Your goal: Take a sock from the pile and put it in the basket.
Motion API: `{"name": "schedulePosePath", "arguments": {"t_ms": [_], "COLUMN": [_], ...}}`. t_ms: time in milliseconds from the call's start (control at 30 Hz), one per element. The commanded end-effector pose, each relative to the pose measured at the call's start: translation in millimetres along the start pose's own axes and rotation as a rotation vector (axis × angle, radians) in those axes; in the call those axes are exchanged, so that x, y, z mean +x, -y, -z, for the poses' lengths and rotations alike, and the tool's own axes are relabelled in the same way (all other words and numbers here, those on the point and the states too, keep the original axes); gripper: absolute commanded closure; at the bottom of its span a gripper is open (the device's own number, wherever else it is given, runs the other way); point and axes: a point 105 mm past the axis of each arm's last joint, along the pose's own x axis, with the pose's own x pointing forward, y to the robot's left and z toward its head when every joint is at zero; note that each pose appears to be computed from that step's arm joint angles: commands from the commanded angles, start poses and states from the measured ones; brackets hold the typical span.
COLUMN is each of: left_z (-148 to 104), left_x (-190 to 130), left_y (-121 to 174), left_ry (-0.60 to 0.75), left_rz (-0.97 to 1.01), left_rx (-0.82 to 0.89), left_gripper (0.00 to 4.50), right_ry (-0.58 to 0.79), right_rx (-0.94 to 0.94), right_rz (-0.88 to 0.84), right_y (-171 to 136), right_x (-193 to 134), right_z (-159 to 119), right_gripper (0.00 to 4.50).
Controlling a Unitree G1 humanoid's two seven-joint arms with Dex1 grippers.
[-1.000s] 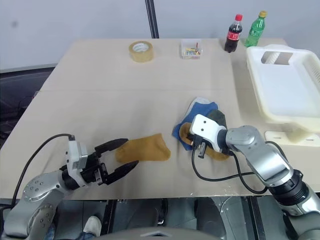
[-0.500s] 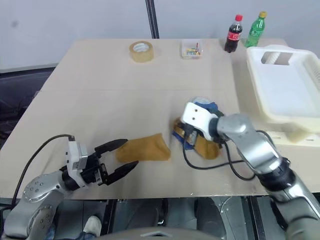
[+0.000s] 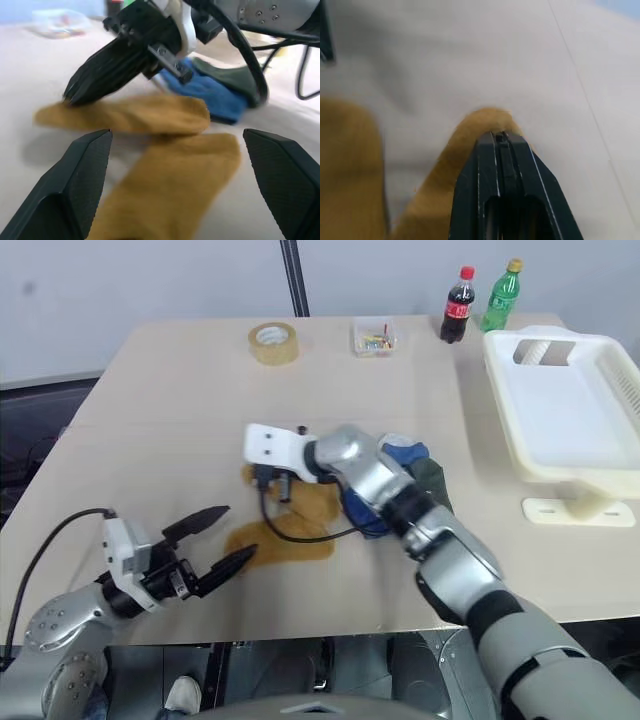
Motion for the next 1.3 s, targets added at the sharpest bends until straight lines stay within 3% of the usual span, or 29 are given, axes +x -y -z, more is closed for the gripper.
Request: {"name": "schedulePosePath", "arguments": {"t_ms": [33, 167, 400, 567, 667, 900, 1100, 1300], "left_z": [-10.6, -9.0, -5.9, -4.4, -1.7, 11.0, 8.2, 6.4], "left_x": [-15.3, -33.2, -41.1, -37.4, -34.6, -1.7, 16.0, 15.9], "left_y": [-11.1, -15.6, -15.4, -19.9, -29.5, -56.5, -71.3, -78.2], "left_ry": [0.031, 0.002, -0.011, -0.01, -0.019, -0.061, -0.067, -0.084], "left_rz": [-0.093, -0.156, -0.186, -0.187, -0.201, -0.184, -0.148, -0.134], "left_rx": [0.035, 0.051, 0.045, 0.04, 0.03, -0.055, -0.041, -0.02], "left_gripper": [0.0, 0.0, 0.0, 0.0, 0.0, 0.0, 0.0, 0.0], "right_ry": [0.051, 0.096, 0.142, 0.157, 0.049, -0.156, -0.157, -0.079], "right_rx": [-0.069, -0.115, -0.148, -0.049, 0.13, 0.571, 0.723, 0.797], "right_rz": [-0.002, -0.061, -0.061, -0.012, 0.053, 0.101, 0.114, 0.166], "right_y": [2.7, -9.3, -7.0, 15.0, 28.3, -4.2, -22.8, -11.0], "right_x": [16.7, 30.4, 24.9, -10.6, -46.3, -106.5, -99.3, -92.3], "right_z": [-21.5, -36.2, -40.7, -24.2, 15.9, 96.1, 98.9, 82.2], "right_gripper": [4.44, 4.44, 1.45, 1.45, 1.45, 1.45, 1.45, 1.45]}}
